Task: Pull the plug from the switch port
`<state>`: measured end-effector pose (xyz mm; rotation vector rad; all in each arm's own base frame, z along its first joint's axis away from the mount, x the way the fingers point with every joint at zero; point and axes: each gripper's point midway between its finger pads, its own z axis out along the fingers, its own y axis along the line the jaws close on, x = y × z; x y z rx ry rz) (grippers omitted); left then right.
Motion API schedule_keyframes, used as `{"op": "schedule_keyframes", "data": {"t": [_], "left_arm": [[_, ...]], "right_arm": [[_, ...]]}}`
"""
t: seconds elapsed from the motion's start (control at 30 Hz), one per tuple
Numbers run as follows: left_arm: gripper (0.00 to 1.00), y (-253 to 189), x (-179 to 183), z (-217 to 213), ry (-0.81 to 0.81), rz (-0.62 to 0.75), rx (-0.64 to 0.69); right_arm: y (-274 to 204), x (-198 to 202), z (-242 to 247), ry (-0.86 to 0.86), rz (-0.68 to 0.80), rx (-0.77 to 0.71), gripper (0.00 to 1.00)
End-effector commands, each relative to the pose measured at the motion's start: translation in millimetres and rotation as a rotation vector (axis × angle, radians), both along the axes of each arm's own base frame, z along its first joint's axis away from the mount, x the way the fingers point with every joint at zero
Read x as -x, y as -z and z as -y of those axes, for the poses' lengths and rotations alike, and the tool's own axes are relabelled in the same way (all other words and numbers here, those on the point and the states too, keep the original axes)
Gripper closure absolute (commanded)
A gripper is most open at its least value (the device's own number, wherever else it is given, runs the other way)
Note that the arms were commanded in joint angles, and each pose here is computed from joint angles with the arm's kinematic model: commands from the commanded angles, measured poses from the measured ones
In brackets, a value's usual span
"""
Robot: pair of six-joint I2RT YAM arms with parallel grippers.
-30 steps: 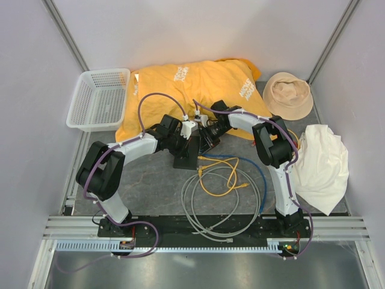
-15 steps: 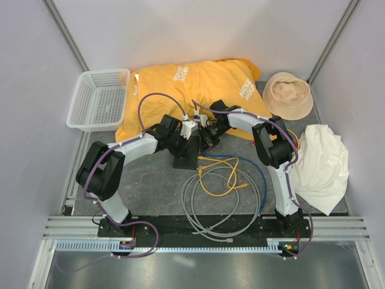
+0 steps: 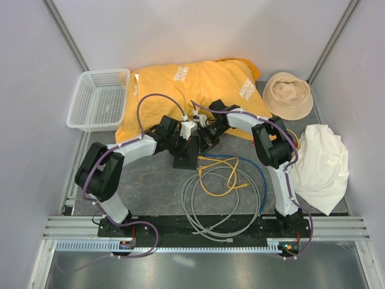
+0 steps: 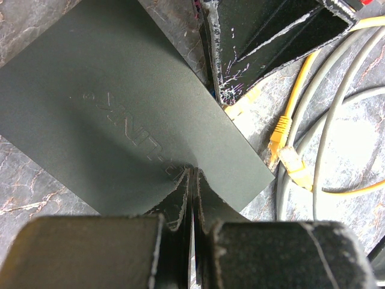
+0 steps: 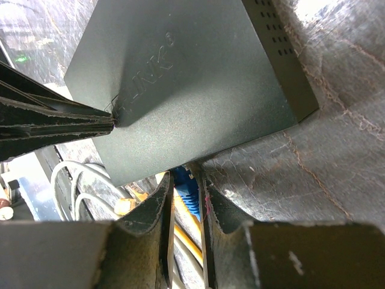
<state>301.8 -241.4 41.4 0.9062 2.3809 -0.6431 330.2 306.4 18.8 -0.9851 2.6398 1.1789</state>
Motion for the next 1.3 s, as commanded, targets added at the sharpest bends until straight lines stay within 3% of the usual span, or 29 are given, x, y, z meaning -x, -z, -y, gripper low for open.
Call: {"op": "schedule_keyframes", "data": {"t": [0.0,0.47,0.73,0.97,1.07,1.1,1.2,1.27], "left_arm": [[0.98,22.5,16.1,-15.7,0.009,-0.045,-0.080],[0.99,24.6,20.8,-9.4,0.049,-0.043,-0.093],[0.98,24.0,21.8,-7.3,0.059,-0.037,-0.094],[0.98,24.1,22.4,-6.0,0.070,-0.035,-0.098],[0.98,25.4,22.4,-5.3,0.072,-0.036,-0.102],[0.98,25.8,22.5,-5.7,0.071,-0.038,-0.104],[0.98,27.3,22.4,-5.7,0.073,-0.043,-0.111],[0.98,27.3,22.8,-5.2,0.074,-0.043,-0.111]], "right_arm": [[60.7,1.1,27.9,-0.031,0.042,0.233,1.00],[71.0,19.4,43.5,-0.065,-0.009,0.290,1.00],[62.7,-39.6,45.7,-0.023,0.108,0.294,1.00],[80.4,30.4,69.1,-0.064,-0.091,0.312,1.00],[70.8,-11.5,70.1,0.000,-0.020,0.305,1.00],[60.8,-47.1,63.7,0.042,0.052,0.287,1.00],[41.1,-99.6,69.1,0.034,0.255,0.335,1.00],[37.2,-104.2,71.0,0.032,0.273,0.335,1.00]]}}
